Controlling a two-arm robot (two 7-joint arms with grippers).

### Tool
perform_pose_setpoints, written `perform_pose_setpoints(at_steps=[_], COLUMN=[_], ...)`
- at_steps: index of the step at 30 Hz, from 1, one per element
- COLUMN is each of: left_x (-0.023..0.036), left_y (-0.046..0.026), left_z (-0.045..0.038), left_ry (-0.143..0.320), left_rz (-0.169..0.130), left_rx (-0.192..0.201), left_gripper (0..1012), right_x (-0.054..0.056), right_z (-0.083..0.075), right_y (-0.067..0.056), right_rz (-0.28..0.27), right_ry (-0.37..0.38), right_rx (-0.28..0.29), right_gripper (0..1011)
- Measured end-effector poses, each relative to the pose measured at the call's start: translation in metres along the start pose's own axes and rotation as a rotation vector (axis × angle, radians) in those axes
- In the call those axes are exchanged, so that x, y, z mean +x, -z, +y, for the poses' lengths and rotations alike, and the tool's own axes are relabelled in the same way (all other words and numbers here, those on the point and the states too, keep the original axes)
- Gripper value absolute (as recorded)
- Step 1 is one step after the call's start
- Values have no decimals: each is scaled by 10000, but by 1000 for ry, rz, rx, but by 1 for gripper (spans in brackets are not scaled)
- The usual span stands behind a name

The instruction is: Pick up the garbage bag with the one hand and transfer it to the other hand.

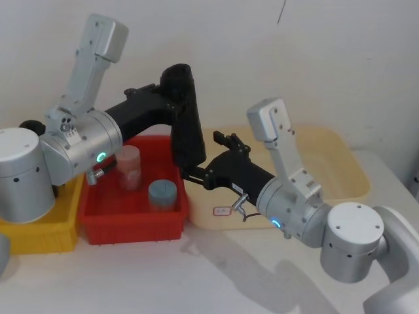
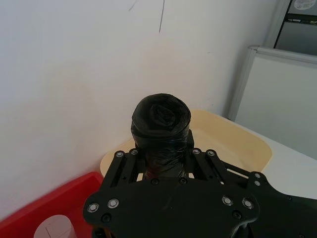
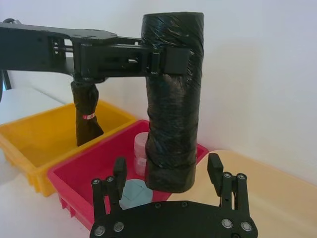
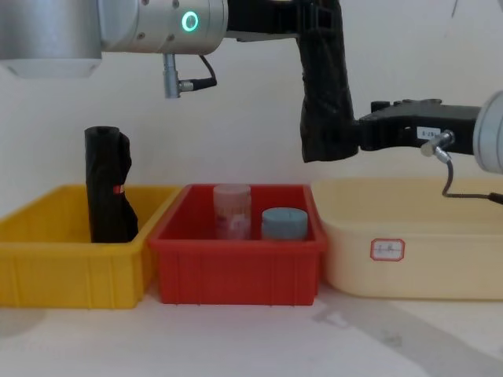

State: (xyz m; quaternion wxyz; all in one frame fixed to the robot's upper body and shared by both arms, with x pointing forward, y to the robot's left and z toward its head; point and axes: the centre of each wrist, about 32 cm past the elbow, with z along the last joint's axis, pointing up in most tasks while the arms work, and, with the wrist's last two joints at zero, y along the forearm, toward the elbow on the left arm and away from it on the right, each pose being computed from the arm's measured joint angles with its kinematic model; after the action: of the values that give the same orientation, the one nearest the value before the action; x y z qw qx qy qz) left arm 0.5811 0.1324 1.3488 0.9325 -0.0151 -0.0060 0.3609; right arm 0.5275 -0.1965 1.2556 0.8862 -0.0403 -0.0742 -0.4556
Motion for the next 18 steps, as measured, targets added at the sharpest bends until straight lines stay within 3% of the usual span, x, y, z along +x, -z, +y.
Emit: perform_pose_setpoints(at_steps=[18], left_x=[-42], left_y=[32], left_z=[-13], left_ry=[-1], left_rz=[-1], left_rx=[9], left_gripper=[391], right_x=[-48], right_z=[129], right_y=[-8], right_rz=[59], right_ry=[-13], right_rx=[-28], right_gripper=[1000])
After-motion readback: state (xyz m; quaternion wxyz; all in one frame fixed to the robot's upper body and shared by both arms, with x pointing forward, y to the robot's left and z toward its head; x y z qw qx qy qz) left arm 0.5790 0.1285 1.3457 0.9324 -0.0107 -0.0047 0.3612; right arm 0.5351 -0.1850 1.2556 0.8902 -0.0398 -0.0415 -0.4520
